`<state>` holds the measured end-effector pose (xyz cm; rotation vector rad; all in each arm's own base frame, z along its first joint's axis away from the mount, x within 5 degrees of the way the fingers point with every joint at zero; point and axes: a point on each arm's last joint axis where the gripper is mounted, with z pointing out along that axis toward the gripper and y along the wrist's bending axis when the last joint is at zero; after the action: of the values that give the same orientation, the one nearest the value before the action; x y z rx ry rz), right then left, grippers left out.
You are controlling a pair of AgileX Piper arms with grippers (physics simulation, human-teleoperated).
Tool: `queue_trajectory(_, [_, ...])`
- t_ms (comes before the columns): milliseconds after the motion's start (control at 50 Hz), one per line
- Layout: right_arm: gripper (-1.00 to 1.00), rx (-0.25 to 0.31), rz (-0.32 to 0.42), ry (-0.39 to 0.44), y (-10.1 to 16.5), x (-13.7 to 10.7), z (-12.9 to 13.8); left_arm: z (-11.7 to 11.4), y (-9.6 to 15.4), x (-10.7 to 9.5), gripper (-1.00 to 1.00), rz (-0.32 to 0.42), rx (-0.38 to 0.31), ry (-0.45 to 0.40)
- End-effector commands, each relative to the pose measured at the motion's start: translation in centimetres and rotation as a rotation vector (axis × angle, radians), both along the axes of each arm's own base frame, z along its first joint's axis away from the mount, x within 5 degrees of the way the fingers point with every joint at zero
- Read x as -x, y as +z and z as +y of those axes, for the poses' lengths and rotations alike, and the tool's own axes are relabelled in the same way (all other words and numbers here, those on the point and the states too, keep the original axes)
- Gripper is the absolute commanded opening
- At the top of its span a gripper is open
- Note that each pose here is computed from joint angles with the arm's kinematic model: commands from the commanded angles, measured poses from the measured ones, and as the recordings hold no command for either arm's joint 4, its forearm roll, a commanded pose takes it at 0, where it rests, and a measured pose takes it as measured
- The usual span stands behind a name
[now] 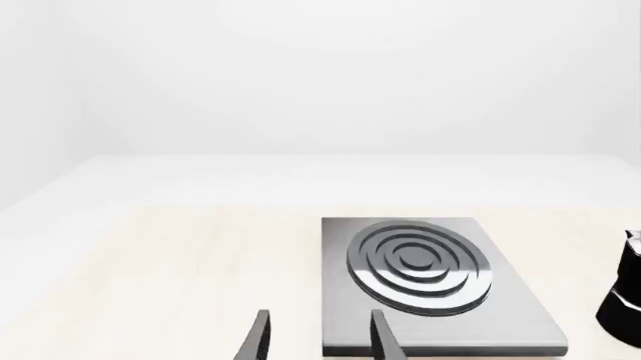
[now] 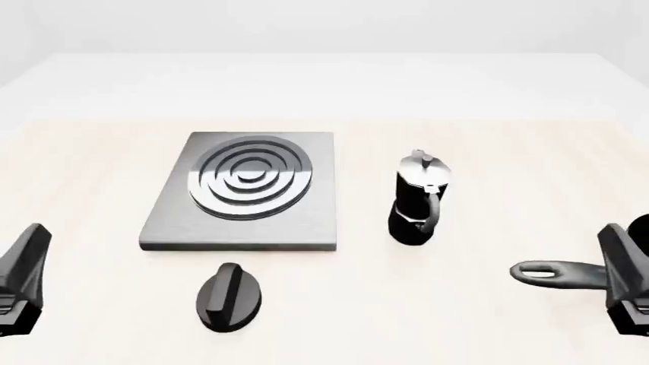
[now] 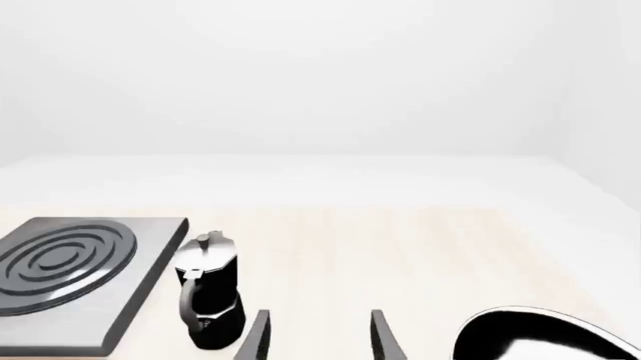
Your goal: Put the frying pan on the stove.
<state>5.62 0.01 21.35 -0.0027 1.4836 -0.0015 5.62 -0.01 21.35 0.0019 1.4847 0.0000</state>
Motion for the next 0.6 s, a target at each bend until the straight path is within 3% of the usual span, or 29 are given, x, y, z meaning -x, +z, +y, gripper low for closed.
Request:
queue_trajectory(20, [1.0,0.005,0.002,-0.001,0.1,0.0,0.0,0.0,0.0,0.0,1.0,0.004,-0.008,-0.005])
queue_trajectory(420, [1.0,0.0,0.005,-0.002,0.3,0.1,0.0,-0.1,-0.1,0.0,1.0,0.013,-0.04,-0.01])
queue_trajectory(600, [1.0,0.009,-0.01,0.011,2.5,0.6,0.1,-0.1,0.0,0.0,1.0,0.005,-0.032,-0.024])
